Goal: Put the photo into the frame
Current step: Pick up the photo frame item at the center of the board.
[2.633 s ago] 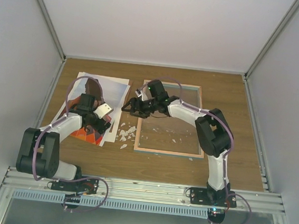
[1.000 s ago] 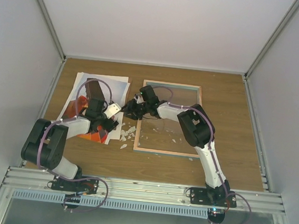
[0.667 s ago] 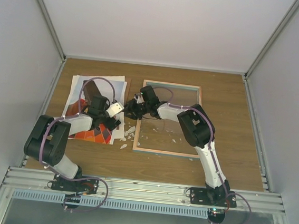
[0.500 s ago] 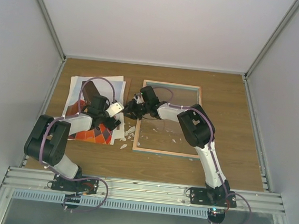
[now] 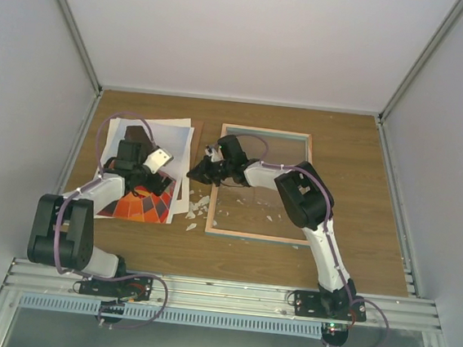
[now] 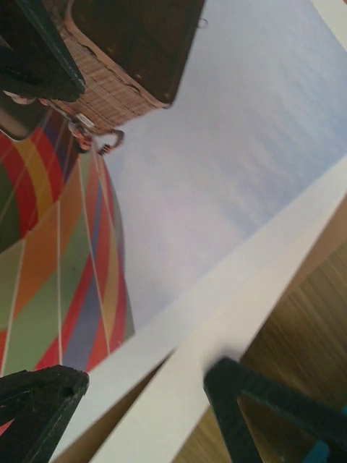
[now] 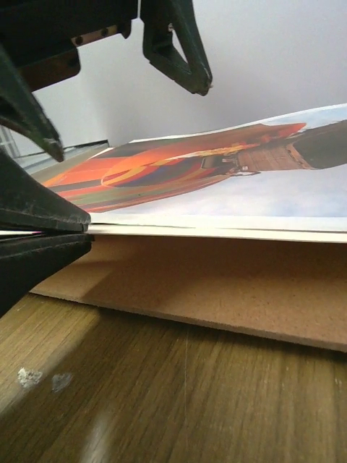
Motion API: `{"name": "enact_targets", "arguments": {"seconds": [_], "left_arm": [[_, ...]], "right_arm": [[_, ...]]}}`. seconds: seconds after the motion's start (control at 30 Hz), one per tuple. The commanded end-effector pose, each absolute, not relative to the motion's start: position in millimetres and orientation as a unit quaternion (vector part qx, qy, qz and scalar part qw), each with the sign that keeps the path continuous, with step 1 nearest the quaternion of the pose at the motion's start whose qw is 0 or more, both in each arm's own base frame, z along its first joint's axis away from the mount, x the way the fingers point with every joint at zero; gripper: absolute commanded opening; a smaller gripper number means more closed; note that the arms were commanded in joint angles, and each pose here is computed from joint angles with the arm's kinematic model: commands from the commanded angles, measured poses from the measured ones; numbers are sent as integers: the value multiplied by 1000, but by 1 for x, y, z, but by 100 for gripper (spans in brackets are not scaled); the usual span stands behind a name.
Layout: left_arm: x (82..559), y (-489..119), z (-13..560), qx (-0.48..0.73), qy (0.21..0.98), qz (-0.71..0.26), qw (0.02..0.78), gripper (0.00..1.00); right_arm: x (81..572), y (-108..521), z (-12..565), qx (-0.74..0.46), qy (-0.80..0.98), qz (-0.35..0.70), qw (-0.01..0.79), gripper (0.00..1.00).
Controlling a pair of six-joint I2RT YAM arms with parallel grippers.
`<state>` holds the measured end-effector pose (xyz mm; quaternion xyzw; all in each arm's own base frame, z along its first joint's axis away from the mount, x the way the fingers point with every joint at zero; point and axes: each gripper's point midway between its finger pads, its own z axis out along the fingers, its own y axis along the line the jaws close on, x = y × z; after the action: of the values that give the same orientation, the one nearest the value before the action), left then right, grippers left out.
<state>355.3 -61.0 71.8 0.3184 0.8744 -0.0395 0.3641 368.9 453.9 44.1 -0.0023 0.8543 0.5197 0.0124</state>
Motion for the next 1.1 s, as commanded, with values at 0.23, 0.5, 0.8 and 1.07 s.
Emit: {"name": "enact_targets", "arguments": {"seconds": [0.23,0.5,0.8,1.07], "left_arm": [[369,-5,63,243,903,3,353,99],[376,26,59,200,913,25,354,99],[380,60,76,158,913,55,372,99],[378,64,72,149,918,43,366,99]], "right_arm": [[384,446,75,-59,855,507,95,1],[396,441,147,-131,842,487,188,1],[411,415,228,-174,834,424,307,1],[399,379,228,-196,853,375,307,1]]}}
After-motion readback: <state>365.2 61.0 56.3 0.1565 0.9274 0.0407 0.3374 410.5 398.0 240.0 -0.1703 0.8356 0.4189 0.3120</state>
